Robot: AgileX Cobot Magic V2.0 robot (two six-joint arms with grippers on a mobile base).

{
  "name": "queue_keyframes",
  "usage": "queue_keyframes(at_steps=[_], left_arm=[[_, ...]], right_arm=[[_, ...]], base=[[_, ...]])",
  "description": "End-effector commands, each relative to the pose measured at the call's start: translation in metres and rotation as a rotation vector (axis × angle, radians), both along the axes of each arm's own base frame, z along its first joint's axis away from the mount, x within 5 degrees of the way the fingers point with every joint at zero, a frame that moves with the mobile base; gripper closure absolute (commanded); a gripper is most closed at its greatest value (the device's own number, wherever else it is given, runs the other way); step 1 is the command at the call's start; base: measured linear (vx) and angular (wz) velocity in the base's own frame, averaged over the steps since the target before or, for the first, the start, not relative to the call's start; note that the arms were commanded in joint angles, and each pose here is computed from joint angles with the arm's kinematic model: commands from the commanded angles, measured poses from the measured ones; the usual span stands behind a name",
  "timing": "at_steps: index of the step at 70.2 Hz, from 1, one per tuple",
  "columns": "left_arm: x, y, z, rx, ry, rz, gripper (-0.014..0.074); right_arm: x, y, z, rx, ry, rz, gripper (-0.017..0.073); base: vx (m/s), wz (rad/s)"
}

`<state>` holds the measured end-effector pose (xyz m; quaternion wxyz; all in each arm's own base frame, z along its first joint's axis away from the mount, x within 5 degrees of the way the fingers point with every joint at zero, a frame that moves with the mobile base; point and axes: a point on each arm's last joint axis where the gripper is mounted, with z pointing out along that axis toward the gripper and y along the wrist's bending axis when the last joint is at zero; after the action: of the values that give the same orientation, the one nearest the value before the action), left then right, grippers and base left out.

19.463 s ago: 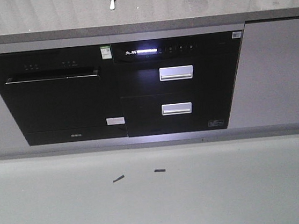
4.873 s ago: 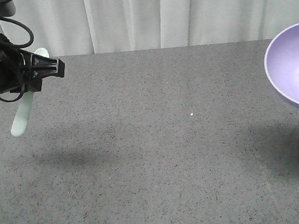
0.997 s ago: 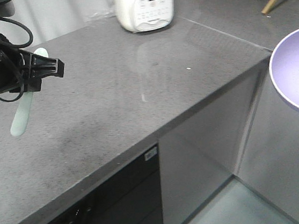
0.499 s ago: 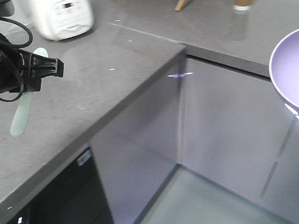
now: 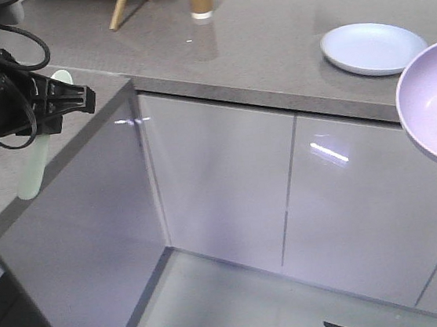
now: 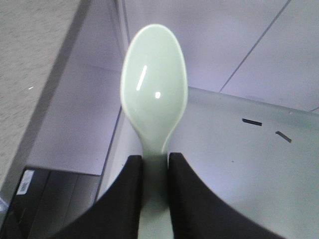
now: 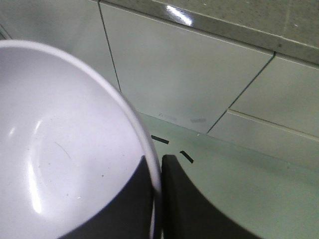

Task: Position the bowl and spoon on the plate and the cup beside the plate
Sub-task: 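Drive the base to the counter with the pale blue plate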

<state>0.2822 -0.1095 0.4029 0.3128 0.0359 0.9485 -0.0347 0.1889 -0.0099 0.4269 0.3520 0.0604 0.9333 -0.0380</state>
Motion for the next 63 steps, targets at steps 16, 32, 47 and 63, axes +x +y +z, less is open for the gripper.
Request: queue_keyframes(at_steps=[16,32,47,63], left_arm=[[-0.0074,0.0025,0.0215,-0.034,-0.104,-0.008,0.0601],[-0.0074,0.0025,0.0215,-0.034,-0.104,-0.008,0.0601],[-0.0074,0.0025,0.0215,-0.034,-0.104,-0.008,0.0601],[-0.0074,0.0025,0.0215,-0.034,-0.104,-0.008,0.0601]], right_arm=[[-0.0033,-0.001,0.0143,-0.014,-0.092,0.003,0.0566],[-0.0033,-0.001,0.0143,-0.014,-0.092,0.003,0.0566],[-0.0033,-0.001,0.0143,-0.014,-0.092,0.003,0.0566],[-0.0033,-0.001,0.0143,-0.014,-0.092,0.003,0.0566]], base=[[0.03,-0.25],[0.07,-0.16],[0.12,-0.22],[0.17,-0.16]])
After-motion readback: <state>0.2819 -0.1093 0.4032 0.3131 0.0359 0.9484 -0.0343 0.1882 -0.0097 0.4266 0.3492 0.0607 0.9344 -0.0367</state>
